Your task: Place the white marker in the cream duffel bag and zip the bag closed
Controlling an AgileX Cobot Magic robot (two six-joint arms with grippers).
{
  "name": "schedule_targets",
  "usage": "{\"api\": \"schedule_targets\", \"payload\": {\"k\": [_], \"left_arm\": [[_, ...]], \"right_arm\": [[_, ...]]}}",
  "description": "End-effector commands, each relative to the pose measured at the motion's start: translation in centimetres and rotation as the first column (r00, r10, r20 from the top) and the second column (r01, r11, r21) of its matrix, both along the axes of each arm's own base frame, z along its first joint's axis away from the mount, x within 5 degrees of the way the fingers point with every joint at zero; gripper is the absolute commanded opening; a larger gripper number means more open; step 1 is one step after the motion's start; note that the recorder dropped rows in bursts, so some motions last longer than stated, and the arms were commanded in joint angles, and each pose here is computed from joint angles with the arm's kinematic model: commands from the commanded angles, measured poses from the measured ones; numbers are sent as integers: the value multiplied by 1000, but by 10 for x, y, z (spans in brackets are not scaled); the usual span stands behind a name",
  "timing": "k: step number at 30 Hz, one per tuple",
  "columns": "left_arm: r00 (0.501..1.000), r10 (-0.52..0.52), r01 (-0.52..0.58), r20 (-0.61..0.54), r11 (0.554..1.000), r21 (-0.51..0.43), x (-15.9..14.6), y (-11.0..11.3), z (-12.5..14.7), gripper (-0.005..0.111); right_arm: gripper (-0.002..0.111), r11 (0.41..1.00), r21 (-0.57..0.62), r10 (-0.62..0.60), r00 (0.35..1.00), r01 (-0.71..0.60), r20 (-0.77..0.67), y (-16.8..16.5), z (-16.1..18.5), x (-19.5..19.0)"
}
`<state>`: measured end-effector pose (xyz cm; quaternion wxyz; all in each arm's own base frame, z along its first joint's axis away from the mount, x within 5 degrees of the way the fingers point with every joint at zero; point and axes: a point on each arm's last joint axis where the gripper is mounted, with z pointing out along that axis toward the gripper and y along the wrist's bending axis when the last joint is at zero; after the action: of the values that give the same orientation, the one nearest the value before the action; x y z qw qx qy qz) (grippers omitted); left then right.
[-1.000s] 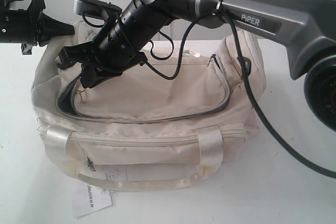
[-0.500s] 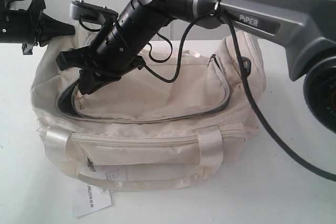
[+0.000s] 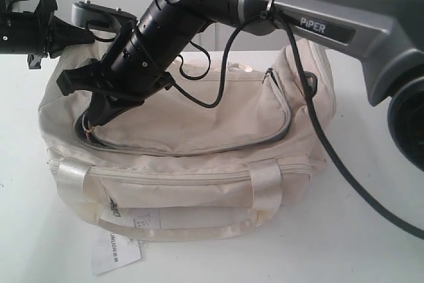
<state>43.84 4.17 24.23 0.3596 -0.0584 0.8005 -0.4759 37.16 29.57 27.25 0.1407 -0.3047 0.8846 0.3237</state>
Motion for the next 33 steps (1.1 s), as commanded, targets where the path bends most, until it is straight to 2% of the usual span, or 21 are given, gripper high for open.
{"api": "schedule_targets", "payload": {"k": [1,33], "left_arm": [[996,89,-88,17,994,-57,6,6,7,0],[996,88,-87,19,995,-56,6,6,7,0]], "right_arm": [[0,996,-5,93,994,-94,-61,2,10,-18],[0,990,-14,142,989,-143,-51,8,13,-27]]}}
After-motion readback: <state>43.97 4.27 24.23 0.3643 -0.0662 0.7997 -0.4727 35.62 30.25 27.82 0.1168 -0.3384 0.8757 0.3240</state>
